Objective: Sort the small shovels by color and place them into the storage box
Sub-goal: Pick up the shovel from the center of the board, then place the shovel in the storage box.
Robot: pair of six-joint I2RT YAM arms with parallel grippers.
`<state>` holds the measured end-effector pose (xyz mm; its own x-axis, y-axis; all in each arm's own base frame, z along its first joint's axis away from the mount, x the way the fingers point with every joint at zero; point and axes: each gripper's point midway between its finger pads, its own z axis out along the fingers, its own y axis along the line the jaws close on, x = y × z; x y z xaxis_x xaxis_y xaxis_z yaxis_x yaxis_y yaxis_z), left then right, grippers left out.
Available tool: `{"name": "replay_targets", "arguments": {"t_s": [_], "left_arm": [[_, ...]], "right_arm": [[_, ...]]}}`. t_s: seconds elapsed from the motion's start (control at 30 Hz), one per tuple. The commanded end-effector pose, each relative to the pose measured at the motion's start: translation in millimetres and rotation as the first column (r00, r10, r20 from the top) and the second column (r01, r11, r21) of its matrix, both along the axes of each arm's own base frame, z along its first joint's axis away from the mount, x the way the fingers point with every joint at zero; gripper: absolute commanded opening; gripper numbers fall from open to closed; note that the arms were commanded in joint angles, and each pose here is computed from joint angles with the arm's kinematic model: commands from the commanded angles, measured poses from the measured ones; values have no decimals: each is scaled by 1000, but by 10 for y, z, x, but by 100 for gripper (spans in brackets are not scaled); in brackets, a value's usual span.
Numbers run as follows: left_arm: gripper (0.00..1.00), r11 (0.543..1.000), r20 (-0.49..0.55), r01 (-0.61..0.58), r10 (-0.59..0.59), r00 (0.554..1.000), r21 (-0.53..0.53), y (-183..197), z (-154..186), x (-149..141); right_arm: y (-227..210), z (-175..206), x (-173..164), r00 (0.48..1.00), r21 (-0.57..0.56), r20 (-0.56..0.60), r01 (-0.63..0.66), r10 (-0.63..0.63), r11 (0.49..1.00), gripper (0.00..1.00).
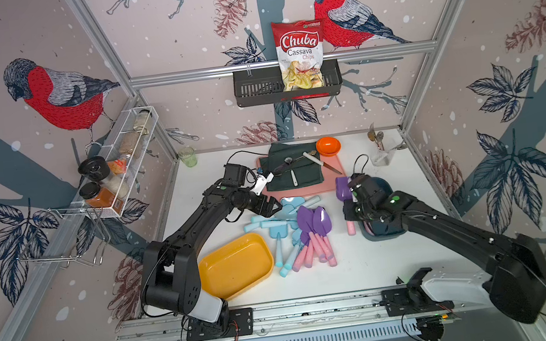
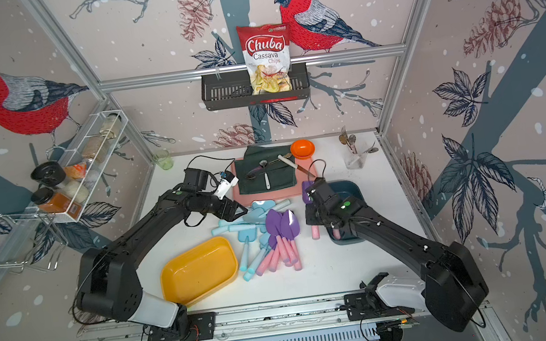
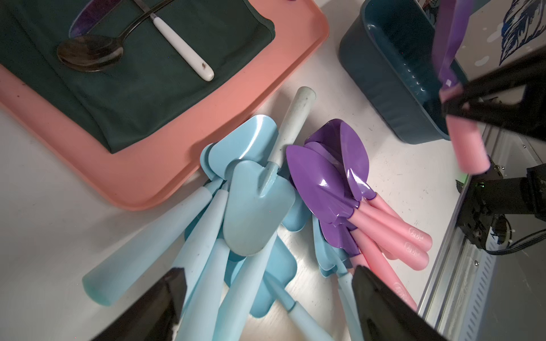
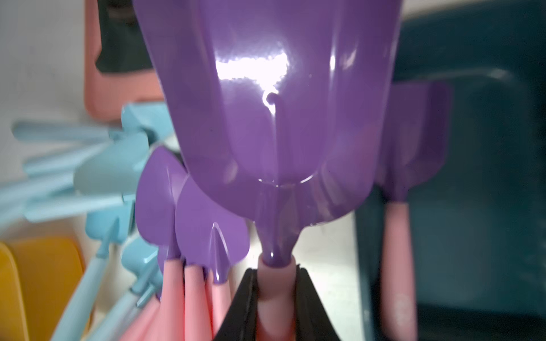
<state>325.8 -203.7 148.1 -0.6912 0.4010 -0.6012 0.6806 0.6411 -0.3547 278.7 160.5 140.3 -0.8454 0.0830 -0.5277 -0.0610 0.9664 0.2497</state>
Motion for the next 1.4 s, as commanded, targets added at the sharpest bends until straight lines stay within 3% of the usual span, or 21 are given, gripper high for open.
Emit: {"name": "replay_targets", "arguments": {"t_s": [0.0,0.2,0.27,0.53,0.67,0.83,1.03,1.17,1.3,1.37], "left_arm": [[92,999,-6,10,-10,1000,-46,-63,84,14],[92,1000,0,-3,3,1000,-26,-25,33,10],[92,1000,-5,-7,7,1000,-18,-18,5,20],[92,1000,-7,-12,11,1000,-20,-22,13,35],[92,1000,-7,-12,12,1000,-21,-20,9,27],[92,1000,-3,-12,12,1000,-21,-19,18,23],[92,1000,1,-11,11,1000,-22,-17,22,10],[92,1000,6,-14,14,1000,-17,-5,23,15],[92,1000,8,-15,15,1000,-14,0,23,14],[92,1000,6,-15,15,1000,-12,0,14,11]], "right_arm": [[-343,47,33,999,-41,-52,-1,-2,999,12],[-1094,-333,-231,937,-154,-312,113,-156,982,12],[-1164,-449,-254,919,-124,-353,138,-173,983,12],[-1310,-689,-53,885,-159,-401,187,-237,969,13],[-1360,-735,74,883,-245,-413,129,-223,961,13],[-1359,-781,182,879,-274,-433,85,-202,958,14],[-1353,-985,132,836,-299,-510,52,-206,953,17],[-1386,-1077,108,813,-344,-535,38,-230,938,21],[-1441,-1093,124,809,-398,-529,28,-255,917,36],[-1478,-1092,137,808,-420,-525,28,-268,907,39]]}}
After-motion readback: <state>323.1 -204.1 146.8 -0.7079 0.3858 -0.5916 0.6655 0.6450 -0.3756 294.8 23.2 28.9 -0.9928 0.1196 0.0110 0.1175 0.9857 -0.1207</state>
